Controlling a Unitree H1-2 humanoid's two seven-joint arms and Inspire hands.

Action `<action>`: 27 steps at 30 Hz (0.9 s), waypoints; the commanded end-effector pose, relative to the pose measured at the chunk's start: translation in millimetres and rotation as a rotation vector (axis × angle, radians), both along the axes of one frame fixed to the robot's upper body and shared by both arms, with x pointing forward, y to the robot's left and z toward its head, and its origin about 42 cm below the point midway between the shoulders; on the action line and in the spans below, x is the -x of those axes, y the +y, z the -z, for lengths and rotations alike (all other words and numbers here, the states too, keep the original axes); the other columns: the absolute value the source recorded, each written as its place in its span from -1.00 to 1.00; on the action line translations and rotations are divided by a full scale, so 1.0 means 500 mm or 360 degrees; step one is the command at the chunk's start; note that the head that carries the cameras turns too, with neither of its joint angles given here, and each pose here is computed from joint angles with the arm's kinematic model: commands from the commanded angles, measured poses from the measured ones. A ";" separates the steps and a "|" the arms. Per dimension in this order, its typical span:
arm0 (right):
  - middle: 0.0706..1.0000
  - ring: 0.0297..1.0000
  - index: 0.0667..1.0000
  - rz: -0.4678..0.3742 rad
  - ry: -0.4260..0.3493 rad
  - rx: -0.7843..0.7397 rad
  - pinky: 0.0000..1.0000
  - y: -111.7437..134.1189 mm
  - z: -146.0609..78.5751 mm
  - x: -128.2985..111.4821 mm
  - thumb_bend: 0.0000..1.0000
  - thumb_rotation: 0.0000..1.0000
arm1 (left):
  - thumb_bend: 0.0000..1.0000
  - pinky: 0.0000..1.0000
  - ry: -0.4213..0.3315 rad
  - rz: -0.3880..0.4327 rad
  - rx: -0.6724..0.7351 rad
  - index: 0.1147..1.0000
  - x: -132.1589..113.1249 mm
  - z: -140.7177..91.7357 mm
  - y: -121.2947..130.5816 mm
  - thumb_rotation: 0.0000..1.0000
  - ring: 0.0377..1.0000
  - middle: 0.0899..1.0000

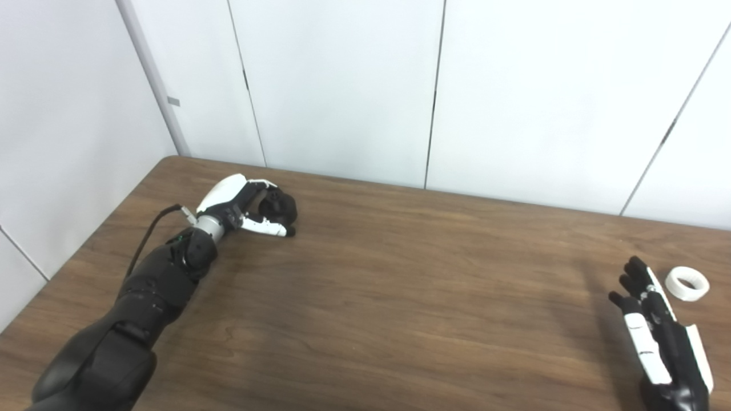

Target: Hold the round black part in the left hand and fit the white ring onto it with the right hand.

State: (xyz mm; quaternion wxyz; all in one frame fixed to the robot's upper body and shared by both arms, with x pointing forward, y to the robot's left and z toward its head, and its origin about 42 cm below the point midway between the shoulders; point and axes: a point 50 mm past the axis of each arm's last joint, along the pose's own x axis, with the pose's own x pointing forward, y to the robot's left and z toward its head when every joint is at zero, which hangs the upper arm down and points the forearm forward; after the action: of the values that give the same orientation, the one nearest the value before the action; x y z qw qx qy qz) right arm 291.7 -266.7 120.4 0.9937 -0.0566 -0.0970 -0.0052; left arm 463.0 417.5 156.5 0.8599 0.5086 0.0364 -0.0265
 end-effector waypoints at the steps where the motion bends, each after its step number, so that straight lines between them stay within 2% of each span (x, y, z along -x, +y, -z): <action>1: 0.92 0.91 0.89 0.0005 0.0086 -0.0054 0.79 0.014 0.035 0.024 -0.32 0.52 | 1.00 1.00 -0.0013 0.0038 -0.0007 0.46 -0.018 -0.029 -0.008 -0.37 0.90 0.71; 9: 0.91 0.90 0.87 0.0010 0.0082 -0.0081 0.76 0.008 0.036 0.023 -0.31 0.50 | 1.00 1.00 -0.0025 0.0019 0.0006 0.45 -0.012 -0.029 0.006 -0.40 0.89 0.69; 13: 0.90 0.86 0.86 0.0022 0.0074 -0.0083 0.68 0.008 0.035 0.023 -0.32 0.44 | 1.00 1.00 -0.0025 0.0008 -0.0004 0.45 -0.009 -0.030 0.013 -0.40 0.89 0.68; 27: 0.92 0.90 0.88 0.0010 0.0067 -0.0068 0.72 0.002 0.037 0.021 -0.33 0.46 | 1.00 0.89 -0.0021 -0.0048 -0.0006 0.44 0.003 -0.032 0.039 -0.41 0.89 0.68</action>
State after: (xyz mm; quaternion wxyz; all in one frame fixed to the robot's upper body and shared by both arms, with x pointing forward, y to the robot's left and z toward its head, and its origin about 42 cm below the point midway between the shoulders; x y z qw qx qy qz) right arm 292.3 -267.3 120.7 0.9941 -0.0457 -0.0984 -0.0057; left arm 460.9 423.2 158.3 0.8634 0.5024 0.0395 -0.0216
